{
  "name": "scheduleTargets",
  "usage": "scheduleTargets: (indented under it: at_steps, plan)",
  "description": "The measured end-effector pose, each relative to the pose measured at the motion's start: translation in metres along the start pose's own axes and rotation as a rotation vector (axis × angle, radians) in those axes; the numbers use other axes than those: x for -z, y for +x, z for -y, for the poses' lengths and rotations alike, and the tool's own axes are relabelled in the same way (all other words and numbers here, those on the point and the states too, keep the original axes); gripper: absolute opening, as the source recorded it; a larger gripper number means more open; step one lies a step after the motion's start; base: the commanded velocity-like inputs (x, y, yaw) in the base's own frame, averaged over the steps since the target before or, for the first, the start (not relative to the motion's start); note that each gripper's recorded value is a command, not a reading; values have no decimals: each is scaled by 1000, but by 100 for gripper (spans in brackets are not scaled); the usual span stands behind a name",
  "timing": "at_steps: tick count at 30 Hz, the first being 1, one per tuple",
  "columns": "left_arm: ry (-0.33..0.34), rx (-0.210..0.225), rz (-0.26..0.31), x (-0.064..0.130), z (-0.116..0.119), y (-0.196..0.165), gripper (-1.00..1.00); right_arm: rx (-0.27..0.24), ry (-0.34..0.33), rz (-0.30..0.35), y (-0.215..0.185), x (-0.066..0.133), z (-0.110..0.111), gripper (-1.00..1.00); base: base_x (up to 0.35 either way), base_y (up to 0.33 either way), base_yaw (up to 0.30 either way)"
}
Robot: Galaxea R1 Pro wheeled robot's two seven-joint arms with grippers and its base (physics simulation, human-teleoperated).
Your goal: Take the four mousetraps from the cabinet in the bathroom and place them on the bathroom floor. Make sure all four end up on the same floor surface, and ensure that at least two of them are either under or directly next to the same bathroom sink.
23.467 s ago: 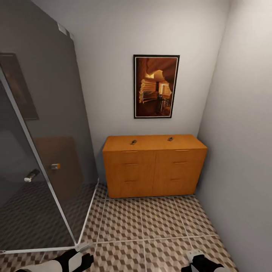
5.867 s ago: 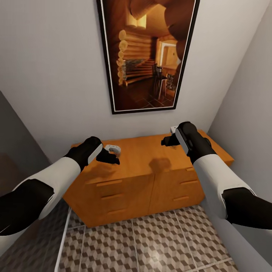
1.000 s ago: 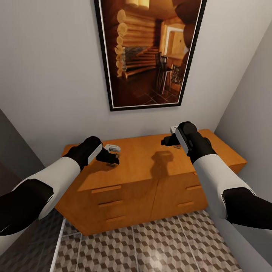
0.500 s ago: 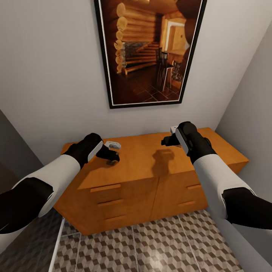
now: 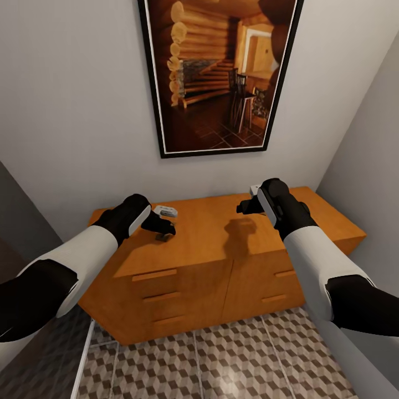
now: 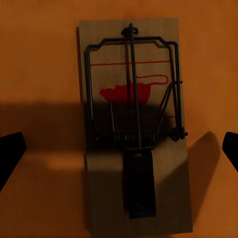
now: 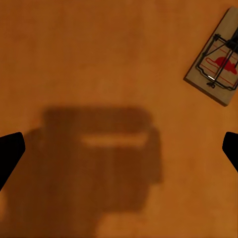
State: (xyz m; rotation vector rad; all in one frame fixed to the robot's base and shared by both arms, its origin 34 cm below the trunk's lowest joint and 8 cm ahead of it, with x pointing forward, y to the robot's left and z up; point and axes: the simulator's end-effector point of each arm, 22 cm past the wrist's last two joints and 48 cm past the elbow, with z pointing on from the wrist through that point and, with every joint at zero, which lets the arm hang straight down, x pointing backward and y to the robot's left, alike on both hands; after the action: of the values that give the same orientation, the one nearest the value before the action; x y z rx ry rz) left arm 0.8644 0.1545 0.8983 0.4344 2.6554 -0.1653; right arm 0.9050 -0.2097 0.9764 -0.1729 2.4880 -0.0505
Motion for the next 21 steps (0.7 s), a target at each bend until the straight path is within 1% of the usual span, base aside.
scheduleTargets:
  at_steps: [20, 21]
  plan:
    - [-1, -1, 0, 0, 0, 0, 100, 0, 1, 0, 0, 0, 0, 100, 0, 0, 0]
    - [-1, -1, 0, 0, 0, 0, -100, 0, 1, 0, 0, 0, 0, 100, 0, 0, 0]
